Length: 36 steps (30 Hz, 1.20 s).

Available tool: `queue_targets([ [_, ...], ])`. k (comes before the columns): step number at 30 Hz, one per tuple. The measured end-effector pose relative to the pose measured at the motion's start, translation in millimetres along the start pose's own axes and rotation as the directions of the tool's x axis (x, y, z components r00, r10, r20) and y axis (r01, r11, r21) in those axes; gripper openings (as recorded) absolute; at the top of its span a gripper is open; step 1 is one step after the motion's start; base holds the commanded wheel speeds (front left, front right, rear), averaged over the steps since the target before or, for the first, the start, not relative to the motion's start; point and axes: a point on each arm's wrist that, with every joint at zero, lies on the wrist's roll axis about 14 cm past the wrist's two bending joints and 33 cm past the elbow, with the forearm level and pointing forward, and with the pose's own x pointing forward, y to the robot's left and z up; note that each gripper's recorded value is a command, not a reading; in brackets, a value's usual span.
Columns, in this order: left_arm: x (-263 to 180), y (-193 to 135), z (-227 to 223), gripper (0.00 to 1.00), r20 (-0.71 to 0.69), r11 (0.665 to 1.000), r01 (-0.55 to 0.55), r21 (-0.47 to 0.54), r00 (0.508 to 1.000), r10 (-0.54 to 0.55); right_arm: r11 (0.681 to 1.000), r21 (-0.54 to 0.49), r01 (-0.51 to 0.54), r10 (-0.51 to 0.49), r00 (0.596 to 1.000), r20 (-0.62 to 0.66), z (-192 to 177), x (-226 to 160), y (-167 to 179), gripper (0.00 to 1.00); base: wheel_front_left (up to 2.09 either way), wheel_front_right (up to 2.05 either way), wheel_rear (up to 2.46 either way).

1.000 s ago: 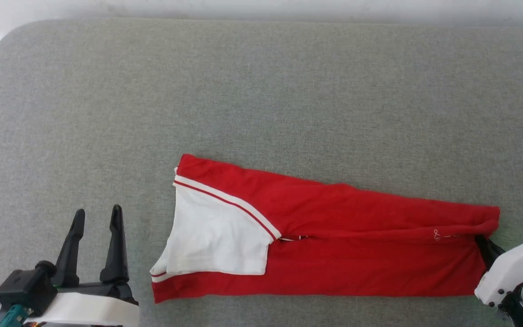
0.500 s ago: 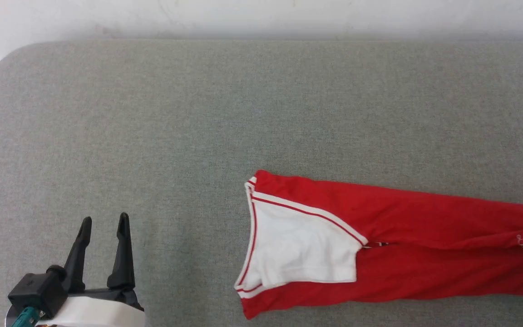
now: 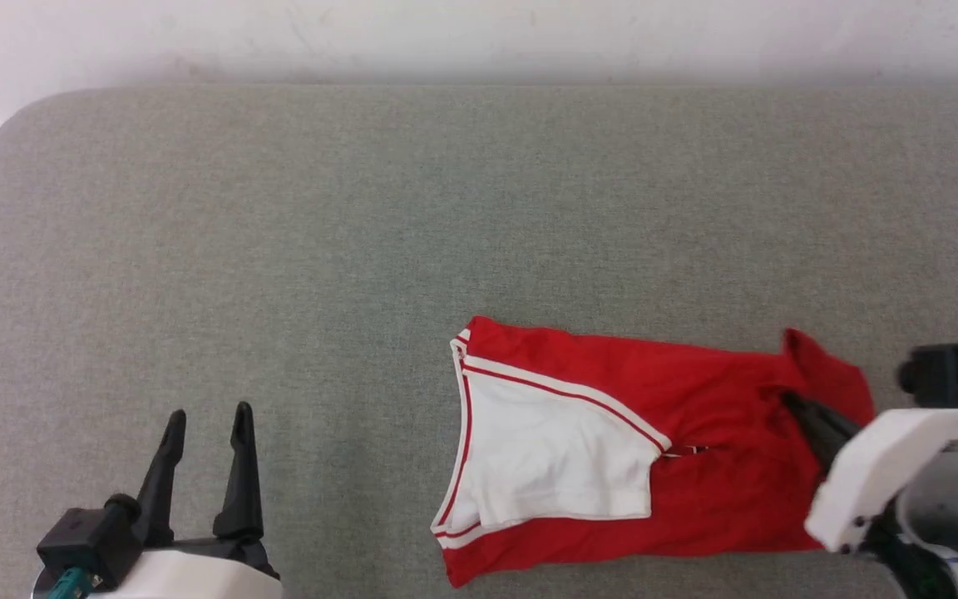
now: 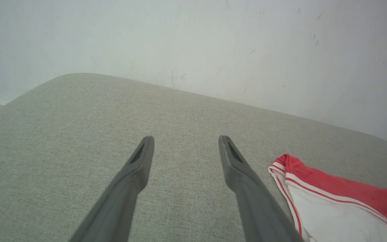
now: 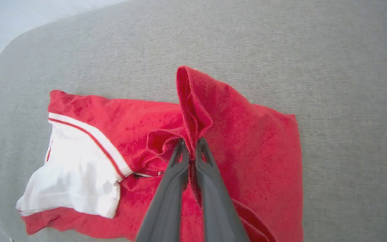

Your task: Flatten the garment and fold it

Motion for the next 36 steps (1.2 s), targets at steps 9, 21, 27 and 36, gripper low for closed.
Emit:
queue_targets([
  [9, -8, 8, -3, 1.0, -0.008, 0.999, -0.032, -0.016, 0.999, 0.031, 0.953, -0.092, -0.288, 0.284, 0.957, -0.054, -2, 9, 98, 0.0, 0.0, 0.0, 0.0],
  [21, -13, 13, -9, 1.0, -0.02, 0.998, -0.057, -0.033, 0.998, 0.056, 0.864, -0.156, -0.478, 0.447, 0.872, -0.199, -38, 42, 170, 0.0, 0.0, 0.0, 0.0],
  [27, -19, 14, -10, 1.0, -0.02, 0.997, -0.061, -0.039, 0.998, 0.061, 0.862, -0.164, -0.479, 0.424, 0.86, -0.284, -70, 59, 173, 0.0, 0.0, 0.0, 0.0],
  [36, -26, 11, -6, 1.0, -0.004, 0.998, -0.047, -0.047, 0.999, 0.047, 0.845, -0.181, -0.503, 0.461, 0.857, -0.231, -58, 60, 189, 1.0, 0.0, 0.0, 0.0],
])
